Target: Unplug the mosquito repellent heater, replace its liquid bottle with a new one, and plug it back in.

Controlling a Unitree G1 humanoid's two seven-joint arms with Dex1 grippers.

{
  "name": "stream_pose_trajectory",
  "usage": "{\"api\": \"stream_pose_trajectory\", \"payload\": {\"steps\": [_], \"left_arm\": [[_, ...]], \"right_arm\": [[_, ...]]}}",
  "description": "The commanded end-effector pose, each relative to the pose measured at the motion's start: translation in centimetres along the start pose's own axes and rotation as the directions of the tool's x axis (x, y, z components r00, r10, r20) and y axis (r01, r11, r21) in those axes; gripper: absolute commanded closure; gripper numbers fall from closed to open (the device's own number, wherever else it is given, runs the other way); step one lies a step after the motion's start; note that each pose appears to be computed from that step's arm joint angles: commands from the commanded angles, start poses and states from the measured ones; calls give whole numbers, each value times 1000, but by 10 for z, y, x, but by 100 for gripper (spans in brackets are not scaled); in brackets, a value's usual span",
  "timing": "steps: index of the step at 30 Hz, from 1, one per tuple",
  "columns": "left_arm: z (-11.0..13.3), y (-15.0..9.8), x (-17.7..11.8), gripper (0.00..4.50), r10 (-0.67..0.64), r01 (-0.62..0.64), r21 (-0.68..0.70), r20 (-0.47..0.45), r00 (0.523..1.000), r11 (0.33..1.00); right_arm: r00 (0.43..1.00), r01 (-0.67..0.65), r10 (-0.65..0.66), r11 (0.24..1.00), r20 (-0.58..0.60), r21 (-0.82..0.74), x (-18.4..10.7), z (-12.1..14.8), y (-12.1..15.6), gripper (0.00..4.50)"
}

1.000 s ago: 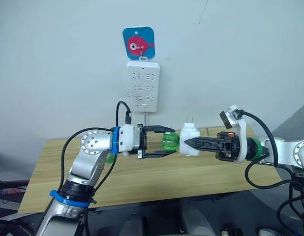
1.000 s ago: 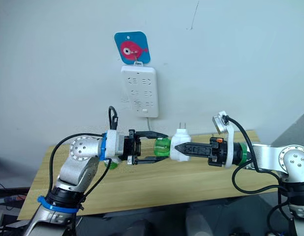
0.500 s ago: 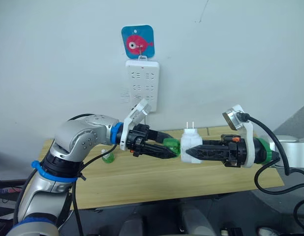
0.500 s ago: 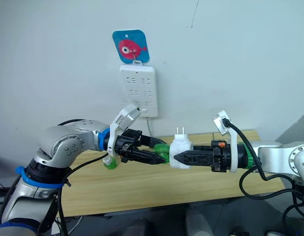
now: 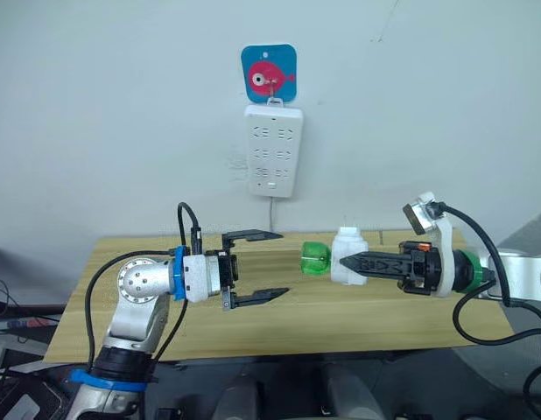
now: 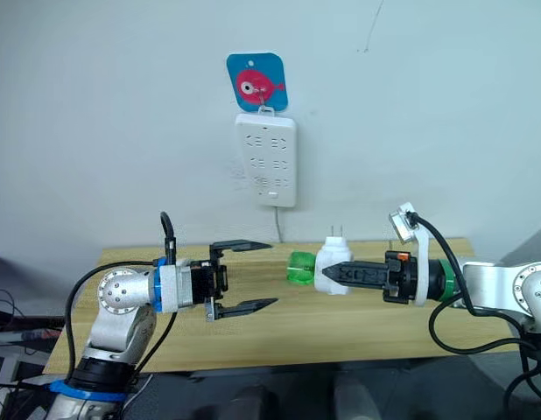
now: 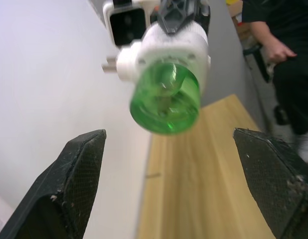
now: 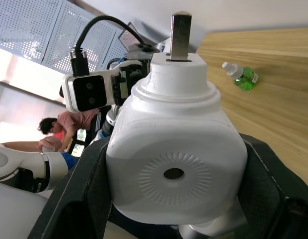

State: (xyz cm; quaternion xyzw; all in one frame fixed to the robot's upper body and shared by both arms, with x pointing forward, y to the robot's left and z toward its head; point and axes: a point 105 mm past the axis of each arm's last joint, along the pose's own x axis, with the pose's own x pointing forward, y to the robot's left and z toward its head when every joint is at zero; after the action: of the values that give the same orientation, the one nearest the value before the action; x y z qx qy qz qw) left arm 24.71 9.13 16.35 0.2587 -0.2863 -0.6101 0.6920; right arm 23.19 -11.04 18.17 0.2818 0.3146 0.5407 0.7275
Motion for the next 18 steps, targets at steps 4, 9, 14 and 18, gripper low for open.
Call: {"api": "stream_pose_trajectory", "payload": {"steps": [4, 9, 14, 18], "left_arm": [[1, 4, 23, 20, 2, -6, 63, 64, 998, 998], [-5, 6, 33, 39, -33, 31, 38, 71, 997, 999], [2, 15, 37, 170, -43, 43, -1, 95, 995, 999], [15, 16, 35, 230, -120, 126, -56, 103, 987, 990]], "right_arm": [[998, -65, 65, 997, 4, -45, 2, 7, 16, 153], [998, -70, 70, 996, 2, -52, 4, 6, 18, 153], [997, -71, 71, 996, 2, -56, 4, 5, 19, 153], [998, -65, 65, 996, 5, -63, 4, 5, 19, 153]]}}
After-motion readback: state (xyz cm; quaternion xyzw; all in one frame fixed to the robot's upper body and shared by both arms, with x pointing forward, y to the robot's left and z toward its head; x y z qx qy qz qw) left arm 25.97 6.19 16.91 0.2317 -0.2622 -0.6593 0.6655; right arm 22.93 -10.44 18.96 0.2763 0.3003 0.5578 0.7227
